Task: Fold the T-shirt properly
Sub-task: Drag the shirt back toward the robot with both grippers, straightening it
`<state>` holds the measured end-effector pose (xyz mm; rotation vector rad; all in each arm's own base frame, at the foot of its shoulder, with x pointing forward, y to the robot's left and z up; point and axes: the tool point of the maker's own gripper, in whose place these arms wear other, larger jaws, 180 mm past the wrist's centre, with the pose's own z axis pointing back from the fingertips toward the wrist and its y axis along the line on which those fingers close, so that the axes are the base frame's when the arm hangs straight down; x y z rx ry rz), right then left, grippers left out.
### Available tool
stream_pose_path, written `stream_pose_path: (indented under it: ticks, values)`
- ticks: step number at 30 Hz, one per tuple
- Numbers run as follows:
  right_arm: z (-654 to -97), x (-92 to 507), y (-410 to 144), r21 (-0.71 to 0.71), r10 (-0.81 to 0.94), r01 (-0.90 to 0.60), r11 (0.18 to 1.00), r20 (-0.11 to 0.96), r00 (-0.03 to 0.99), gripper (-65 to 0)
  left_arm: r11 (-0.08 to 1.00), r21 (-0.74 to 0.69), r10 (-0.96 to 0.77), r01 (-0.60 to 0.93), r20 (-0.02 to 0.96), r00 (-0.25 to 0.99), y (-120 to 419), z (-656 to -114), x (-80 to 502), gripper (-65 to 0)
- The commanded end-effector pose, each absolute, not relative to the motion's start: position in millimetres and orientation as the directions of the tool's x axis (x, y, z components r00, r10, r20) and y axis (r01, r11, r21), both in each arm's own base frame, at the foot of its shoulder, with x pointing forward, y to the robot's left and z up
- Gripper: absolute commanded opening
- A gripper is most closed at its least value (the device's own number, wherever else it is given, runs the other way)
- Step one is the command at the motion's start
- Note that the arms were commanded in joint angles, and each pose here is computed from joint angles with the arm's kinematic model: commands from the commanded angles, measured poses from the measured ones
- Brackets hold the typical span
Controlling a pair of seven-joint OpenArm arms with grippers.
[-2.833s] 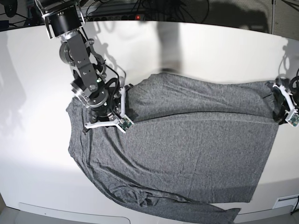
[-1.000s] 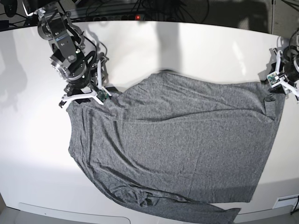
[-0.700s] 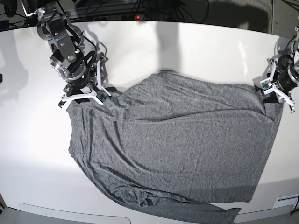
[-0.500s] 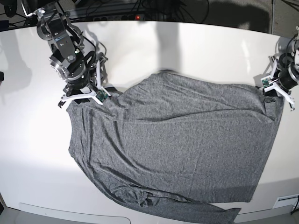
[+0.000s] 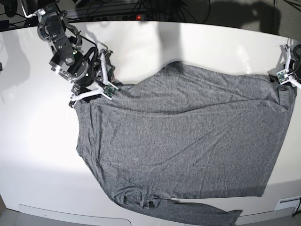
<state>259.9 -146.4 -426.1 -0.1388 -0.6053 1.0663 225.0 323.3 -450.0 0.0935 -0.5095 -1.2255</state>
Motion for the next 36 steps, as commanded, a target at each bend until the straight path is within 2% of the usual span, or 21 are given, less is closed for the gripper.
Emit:
stream_pose_path:
  ticks: [1,3,14,21,28,34,36]
  values:
    - [-419.0,265.0,-147.7,-0.405,0.858,-0.778,0.48,0.402,0.32,-30.8,0.344,0.34,-0.914,0.875,0.335,0.229,323.4,-441.5,229.6,-65.0]
    - [-419.9,263.2,-146.6,-0.398,0.863,-0.789,0.469,0.398,0.312,-27.7,0.347,0.345,-0.908,0.872,0.356,0.22,317.4,-438.0,232.9,-65.0]
    - [-418.4,263.9,-137.1,-0.392,0.859,-0.801,0.452,0.434,0.272,-27.7,0.35,0.35,-0.902,0.869,0.376,0.212,311.6,-434.5,236.2,-65.0]
    - [-432.6,249.0,-155.8,-0.434,0.956,-0.863,0.257,0.248,0.16,-27.7,0.351,0.347,-0.903,0.87,0.372,0.215,312.2,-435.4,234.7,-65.0]
    - [-432.1,262.0,-149.0,-0.45,0.957,-0.865,0.223,0.271,0.106,-27.8,0.353,0.347,-0.902,0.869,0.375,0.216,311.9,-435.2,235.0,-65.0]
    - [-445.0,279.2,-158.7,-0.442,0.974,-0.876,0.191,0.199,0.112,-27.9,0.353,0.347,-0.905,0.869,0.361,0.223,314.6,-436.2,234.3,-65.0]
    - [-448.2,279.5,-156.3,-0.437,0.977,-0.881,0.181,0.185,0.109,-30.6,0.353,0.347,-0.905,0.869,0.362,0.223,314.5,-436.1,234.4,-65.0]
